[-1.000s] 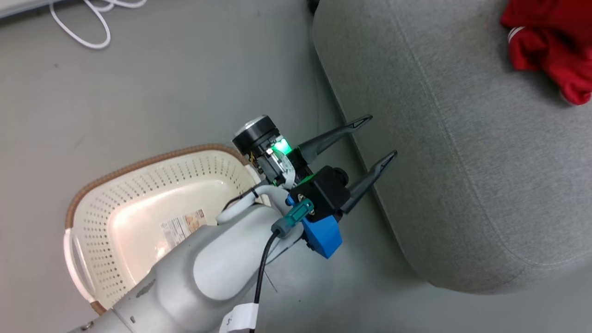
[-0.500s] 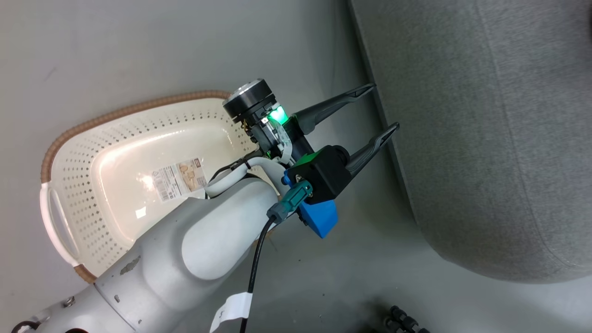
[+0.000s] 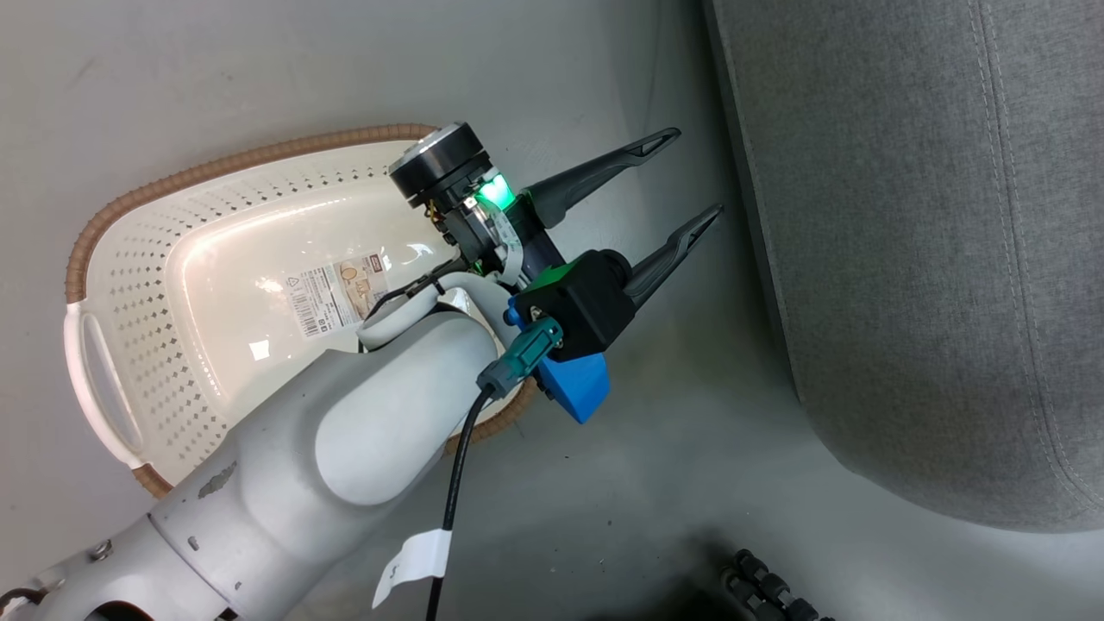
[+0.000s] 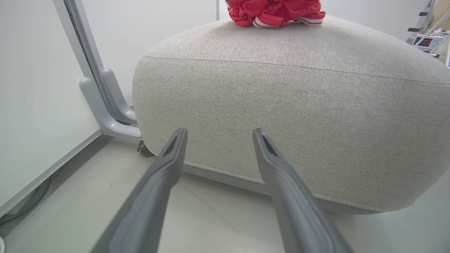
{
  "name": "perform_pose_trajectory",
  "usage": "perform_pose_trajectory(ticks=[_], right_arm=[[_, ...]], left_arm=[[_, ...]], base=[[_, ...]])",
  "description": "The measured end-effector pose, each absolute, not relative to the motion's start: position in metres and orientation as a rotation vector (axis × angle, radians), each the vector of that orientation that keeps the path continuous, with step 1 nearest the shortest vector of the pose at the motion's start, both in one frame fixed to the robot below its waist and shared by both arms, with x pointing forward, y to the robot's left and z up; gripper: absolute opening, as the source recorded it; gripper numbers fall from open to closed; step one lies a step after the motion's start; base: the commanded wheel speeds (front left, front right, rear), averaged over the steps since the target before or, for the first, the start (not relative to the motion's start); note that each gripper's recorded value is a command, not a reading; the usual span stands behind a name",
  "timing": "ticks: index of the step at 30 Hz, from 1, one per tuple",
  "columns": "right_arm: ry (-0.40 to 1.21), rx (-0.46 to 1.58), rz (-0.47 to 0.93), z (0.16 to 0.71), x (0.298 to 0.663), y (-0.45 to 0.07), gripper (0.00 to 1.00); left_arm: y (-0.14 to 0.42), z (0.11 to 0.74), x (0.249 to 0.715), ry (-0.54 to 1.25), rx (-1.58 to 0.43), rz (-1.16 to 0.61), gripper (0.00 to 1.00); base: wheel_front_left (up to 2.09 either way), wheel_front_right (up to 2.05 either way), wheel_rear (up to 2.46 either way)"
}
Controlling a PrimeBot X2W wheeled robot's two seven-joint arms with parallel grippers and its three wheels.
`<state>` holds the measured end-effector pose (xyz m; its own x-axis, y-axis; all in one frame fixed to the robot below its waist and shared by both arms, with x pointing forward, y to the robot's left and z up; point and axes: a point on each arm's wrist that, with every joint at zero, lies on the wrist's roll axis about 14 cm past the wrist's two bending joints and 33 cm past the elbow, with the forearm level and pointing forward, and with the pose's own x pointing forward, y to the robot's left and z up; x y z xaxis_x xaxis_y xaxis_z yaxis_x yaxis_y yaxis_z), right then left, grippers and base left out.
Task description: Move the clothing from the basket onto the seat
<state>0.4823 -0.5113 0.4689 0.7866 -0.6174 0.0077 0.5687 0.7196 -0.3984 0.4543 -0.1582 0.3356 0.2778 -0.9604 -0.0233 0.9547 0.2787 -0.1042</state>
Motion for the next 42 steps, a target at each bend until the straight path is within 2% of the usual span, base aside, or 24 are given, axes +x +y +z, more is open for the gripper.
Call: perform_pose_trajectory(ticks=[5,6,7,8,16,23,33,42], right_arm=[[0.167,-0.378,-0.656,0.454,0.481,-0.507,0.0],[0.167,-0.373,-0.657,0.453,0.48,-0.506,0.07],[0.165,-0.368,-0.658,0.454,0.48,-0.505,0.49],[0.162,-0.366,-0.659,0.455,0.479,-0.505,1.0],[0.086,-0.395,-0.648,0.49,0.456,-0.495,1.0],[0.003,-0.431,-0.58,0.527,0.435,-0.468,1.0],[-0.162,-0.362,-0.348,0.567,0.437,-0.379,1.0],[-0.222,-0.249,-0.114,0.567,0.453,-0.291,1.0]], left_arm=[[-0.158,0.335,0.455,0.087,-0.071,-1.287,1.0],[-0.159,0.336,0.455,0.084,-0.07,-1.287,1.0],[-0.159,0.338,0.455,0.08,-0.069,-1.288,1.0],[-0.16,0.34,0.456,0.077,-0.068,-1.289,1.0],[-0.163,0.373,0.454,0.033,-0.069,-1.273,1.0],[-0.155,0.411,0.455,-0.001,-0.085,-1.197,1.0],[-0.096,0.478,0.483,-0.069,-0.134,-0.875,1.0],[0.006,0.501,0.491,-0.091,-0.102,-0.54,1.0]], base=[[0.0,0.0,0.0],[0.0,0.0,0.0],[0.0,0.0,0.0],[0.0,0.0,0.0],[0.0,0.0,0.0],[0.0,0.0,0.0],[0.0,0.0,0.0],[0.0,0.0,0.0]])
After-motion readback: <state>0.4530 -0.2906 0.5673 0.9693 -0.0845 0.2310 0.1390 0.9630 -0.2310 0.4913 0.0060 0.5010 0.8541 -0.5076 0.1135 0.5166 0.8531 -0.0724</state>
